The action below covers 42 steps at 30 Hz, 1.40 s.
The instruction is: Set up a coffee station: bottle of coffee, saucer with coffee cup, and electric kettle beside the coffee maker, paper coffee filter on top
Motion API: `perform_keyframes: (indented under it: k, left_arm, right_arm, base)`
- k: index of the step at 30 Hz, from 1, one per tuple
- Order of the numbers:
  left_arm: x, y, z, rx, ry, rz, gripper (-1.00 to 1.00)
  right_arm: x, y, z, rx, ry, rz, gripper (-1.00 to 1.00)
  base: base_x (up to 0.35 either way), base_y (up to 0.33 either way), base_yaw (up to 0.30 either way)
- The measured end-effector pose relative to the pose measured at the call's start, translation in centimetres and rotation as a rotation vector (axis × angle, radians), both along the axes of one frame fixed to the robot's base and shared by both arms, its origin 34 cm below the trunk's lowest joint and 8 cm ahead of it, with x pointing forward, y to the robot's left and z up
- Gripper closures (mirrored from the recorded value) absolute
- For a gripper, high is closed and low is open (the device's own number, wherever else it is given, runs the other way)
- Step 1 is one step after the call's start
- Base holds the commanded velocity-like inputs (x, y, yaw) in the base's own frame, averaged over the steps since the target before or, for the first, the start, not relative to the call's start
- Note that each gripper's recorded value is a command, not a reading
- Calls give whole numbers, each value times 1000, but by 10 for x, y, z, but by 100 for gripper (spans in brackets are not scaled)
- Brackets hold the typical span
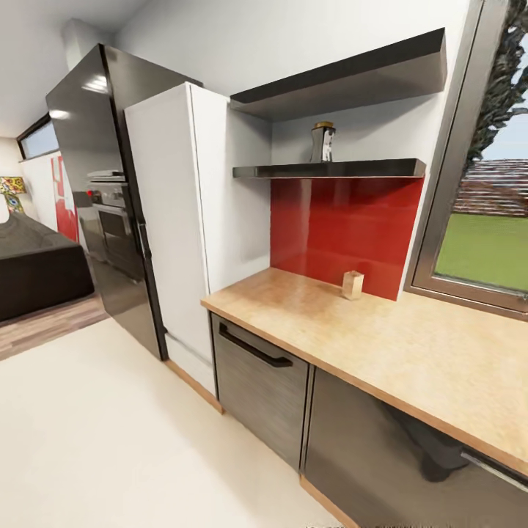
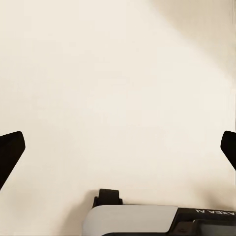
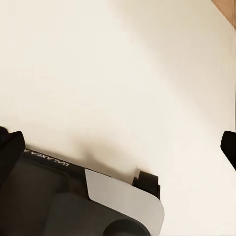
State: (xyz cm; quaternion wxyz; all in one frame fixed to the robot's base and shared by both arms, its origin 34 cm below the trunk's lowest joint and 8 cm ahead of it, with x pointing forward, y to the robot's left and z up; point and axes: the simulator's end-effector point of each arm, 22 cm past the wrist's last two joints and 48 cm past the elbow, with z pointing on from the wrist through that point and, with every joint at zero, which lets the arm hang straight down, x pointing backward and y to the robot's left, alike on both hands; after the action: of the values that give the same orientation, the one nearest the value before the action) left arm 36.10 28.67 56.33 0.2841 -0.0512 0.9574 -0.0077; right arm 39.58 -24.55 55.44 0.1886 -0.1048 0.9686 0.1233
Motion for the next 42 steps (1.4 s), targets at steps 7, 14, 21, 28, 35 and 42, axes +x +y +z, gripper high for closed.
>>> perform_keyframes:
  k: [7, 14, 21, 28, 35, 42]
  left_arm:
    - [-1, 0, 0, 0, 2, 0, -100]
    - [-1, 0, 0, 0, 3, 1, -100]
    - [-1, 0, 0, 0, 1, 0, -100]
    - [0, 0, 0, 0, 1, 0, -100]
    - [-1, 0, 0, 0, 2, 1, -100]
    - [-1, 0, 0, 0, 2, 0, -100]
  right_arm:
    - [0, 0, 0, -1, 0, 0, -100]
    - [0, 0, 0, -2, 0, 1, -100]
    - [0, 0, 0, 0, 0, 1, -100]
    - [0, 0, 0, 0, 0, 1, -100]
    - [0, 0, 0, 0, 0, 1, -100]
    - [0, 0, 0, -2, -2, 1, -100]
  base:
    - [0, 53, -121]
    - [0, 232, -13]
    - [0, 54, -126]
    - [0, 4, -241]
    - [127, 122, -80]
    - [229, 221, -10]
